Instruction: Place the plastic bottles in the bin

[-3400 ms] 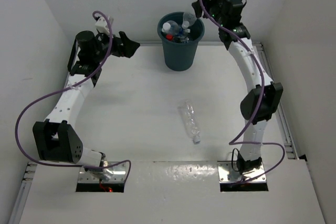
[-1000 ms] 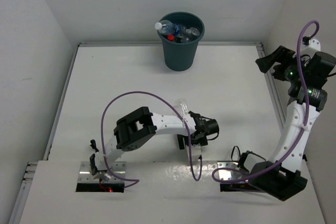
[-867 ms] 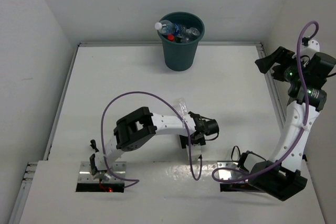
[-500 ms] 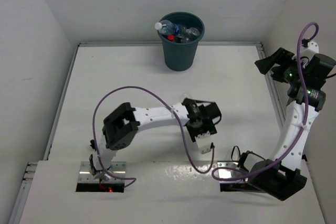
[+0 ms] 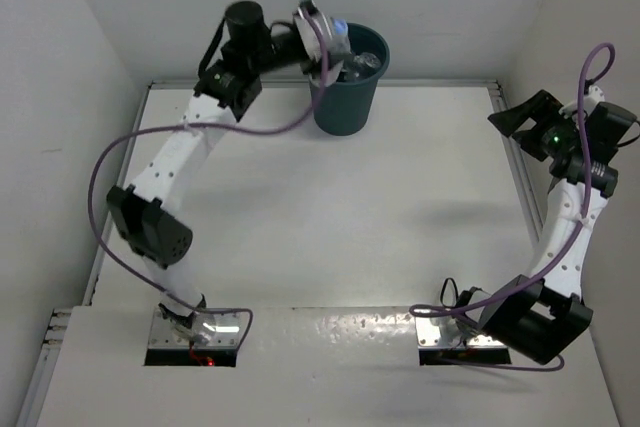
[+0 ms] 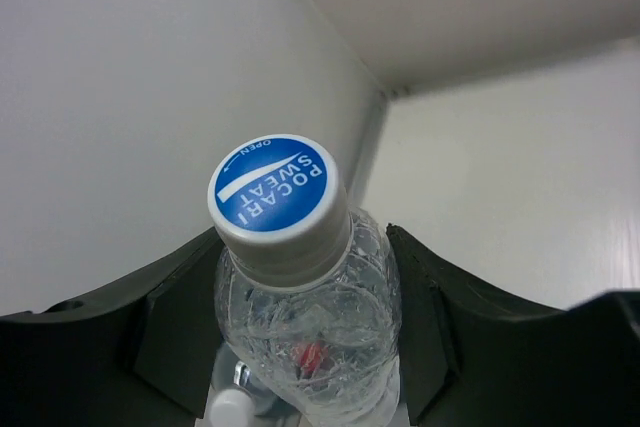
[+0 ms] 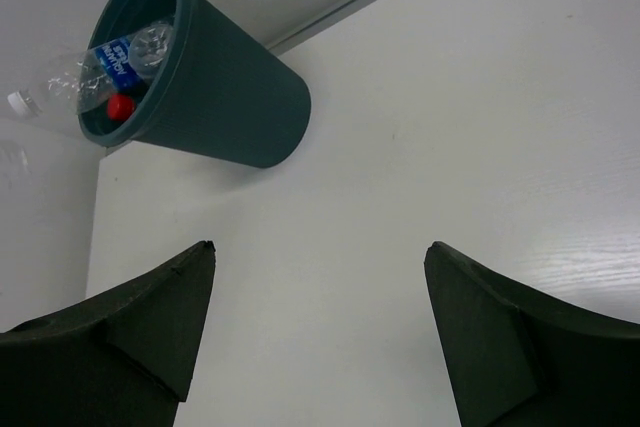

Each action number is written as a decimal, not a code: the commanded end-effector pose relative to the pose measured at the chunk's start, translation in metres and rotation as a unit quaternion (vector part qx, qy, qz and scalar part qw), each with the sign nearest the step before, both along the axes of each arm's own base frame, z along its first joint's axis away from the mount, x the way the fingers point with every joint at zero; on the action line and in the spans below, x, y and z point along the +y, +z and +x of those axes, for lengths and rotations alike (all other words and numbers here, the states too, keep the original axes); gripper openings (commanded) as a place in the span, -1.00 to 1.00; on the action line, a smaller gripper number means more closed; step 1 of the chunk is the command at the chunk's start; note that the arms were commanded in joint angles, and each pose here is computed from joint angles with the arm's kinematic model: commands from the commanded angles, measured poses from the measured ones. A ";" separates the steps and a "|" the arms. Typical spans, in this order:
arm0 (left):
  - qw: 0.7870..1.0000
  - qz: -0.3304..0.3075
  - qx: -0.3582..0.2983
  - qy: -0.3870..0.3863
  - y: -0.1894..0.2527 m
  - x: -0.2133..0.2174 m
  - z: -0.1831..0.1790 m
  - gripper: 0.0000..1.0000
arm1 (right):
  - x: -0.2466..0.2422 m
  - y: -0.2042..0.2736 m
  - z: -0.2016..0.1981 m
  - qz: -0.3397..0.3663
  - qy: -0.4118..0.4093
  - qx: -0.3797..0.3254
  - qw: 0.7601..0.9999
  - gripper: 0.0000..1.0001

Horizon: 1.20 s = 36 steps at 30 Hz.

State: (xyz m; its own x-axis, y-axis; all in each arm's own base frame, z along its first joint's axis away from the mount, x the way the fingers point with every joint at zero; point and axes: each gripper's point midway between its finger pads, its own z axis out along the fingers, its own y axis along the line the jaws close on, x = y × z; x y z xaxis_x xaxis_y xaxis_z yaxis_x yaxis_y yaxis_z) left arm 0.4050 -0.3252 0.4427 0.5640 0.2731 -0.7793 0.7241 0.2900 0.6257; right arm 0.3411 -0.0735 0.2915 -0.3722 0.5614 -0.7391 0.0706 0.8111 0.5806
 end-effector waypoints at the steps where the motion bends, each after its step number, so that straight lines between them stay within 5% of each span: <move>1: 0.968 -0.219 0.084 -0.084 0.088 0.003 0.016 -0.39 | 0.003 0.011 0.006 0.007 0.010 -0.024 1.000 0.67; 3: 0.954 -0.270 0.054 -0.116 0.133 0.005 0.015 -0.35 | 0.003 0.009 0.006 0.009 0.011 -0.018 1.000 0.65; 4: 0.944 -0.289 0.109 -0.113 0.109 -0.001 0.046 -0.35 | 0.003 0.007 0.007 0.013 0.014 -0.013 1.000 0.65; 8: 0.918 -0.381 0.063 -0.092 0.118 0.009 0.082 -0.21 | 0.003 -0.001 0.008 0.016 0.019 0.001 1.000 0.63; 11: 0.918 -0.385 0.049 -0.076 0.110 0.008 0.101 -0.18 | 0.004 -0.007 0.007 0.017 0.022 0.011 1.000 0.63; 15: 0.922 -0.379 0.073 -0.031 0.056 0.002 0.138 -0.16 | 0.004 -0.014 0.006 0.016 0.025 0.021 0.999 0.60; 23: 0.927 -0.371 0.030 0.038 0.033 0.011 0.170 -0.16 | 0.006 -0.022 0.006 0.023 0.030 0.028 0.999 0.60; 27: 0.934 -0.355 -0.008 0.044 0.048 0.010 0.163 -0.19 | 0.006 -0.026 0.006 0.023 0.030 0.031 0.999 0.60; 36: 0.962 -0.250 -0.001 0.110 -0.001 -0.001 0.163 -0.24 | 0.009 -0.033 0.004 0.023 0.034 0.033 0.999 0.60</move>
